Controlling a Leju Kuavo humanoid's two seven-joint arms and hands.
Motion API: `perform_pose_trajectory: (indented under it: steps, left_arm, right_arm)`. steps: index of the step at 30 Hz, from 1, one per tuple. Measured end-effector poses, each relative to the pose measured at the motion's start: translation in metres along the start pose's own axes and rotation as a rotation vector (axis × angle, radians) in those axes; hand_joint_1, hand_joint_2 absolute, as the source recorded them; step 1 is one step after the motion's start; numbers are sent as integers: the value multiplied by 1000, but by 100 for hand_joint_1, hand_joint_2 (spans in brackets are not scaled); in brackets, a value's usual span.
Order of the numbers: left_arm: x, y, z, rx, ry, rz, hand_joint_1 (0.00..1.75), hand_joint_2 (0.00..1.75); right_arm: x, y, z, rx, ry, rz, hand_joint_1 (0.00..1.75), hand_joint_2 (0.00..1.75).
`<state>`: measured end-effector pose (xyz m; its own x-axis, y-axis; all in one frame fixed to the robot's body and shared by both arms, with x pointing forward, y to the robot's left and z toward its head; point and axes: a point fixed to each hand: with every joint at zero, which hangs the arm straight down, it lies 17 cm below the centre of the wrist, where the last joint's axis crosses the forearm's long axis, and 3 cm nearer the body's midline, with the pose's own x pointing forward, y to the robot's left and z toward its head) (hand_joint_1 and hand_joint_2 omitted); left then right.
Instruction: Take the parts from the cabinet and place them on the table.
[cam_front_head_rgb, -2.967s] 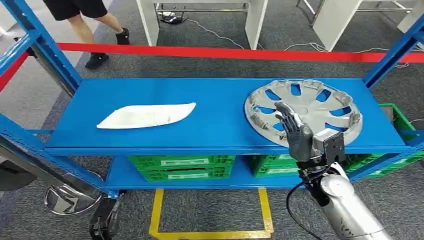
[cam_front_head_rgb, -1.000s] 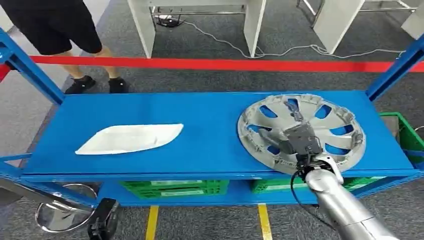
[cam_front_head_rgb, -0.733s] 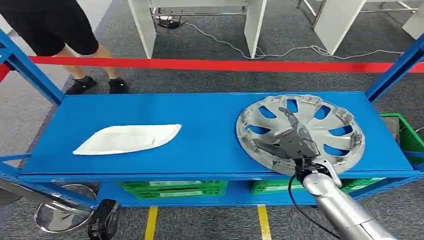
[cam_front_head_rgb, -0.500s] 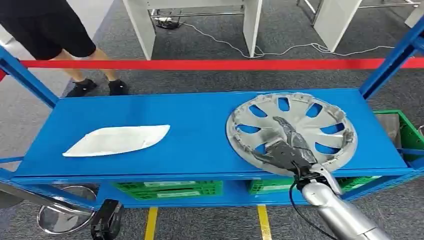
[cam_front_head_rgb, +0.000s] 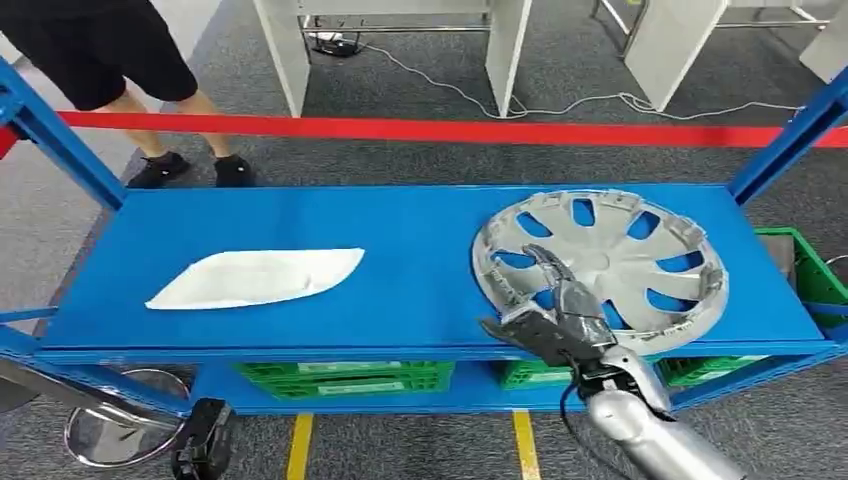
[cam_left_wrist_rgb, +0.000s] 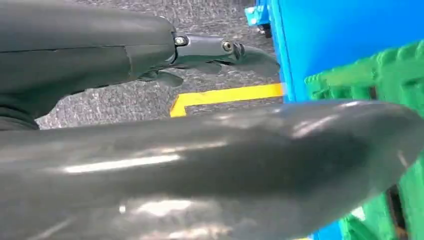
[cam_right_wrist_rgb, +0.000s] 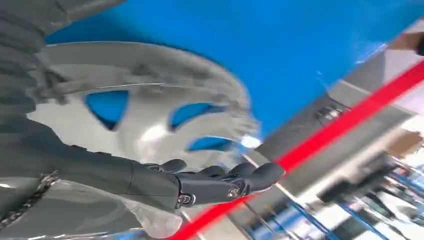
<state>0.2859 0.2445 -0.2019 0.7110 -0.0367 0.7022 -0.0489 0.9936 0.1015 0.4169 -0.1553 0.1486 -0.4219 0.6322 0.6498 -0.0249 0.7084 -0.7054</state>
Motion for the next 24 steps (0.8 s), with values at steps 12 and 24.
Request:
perform_pose_trajectory:
  steps: [12,24]
  left_arm:
    - [2,-34,5,-62,20,44,0,0]
    - [-7,-45,11,-72,53,86,0,0]
  right_arm:
    - [15,4,9,15,-69,-19,0,175]
    - [-4,9,14,27,-56,205,0,175]
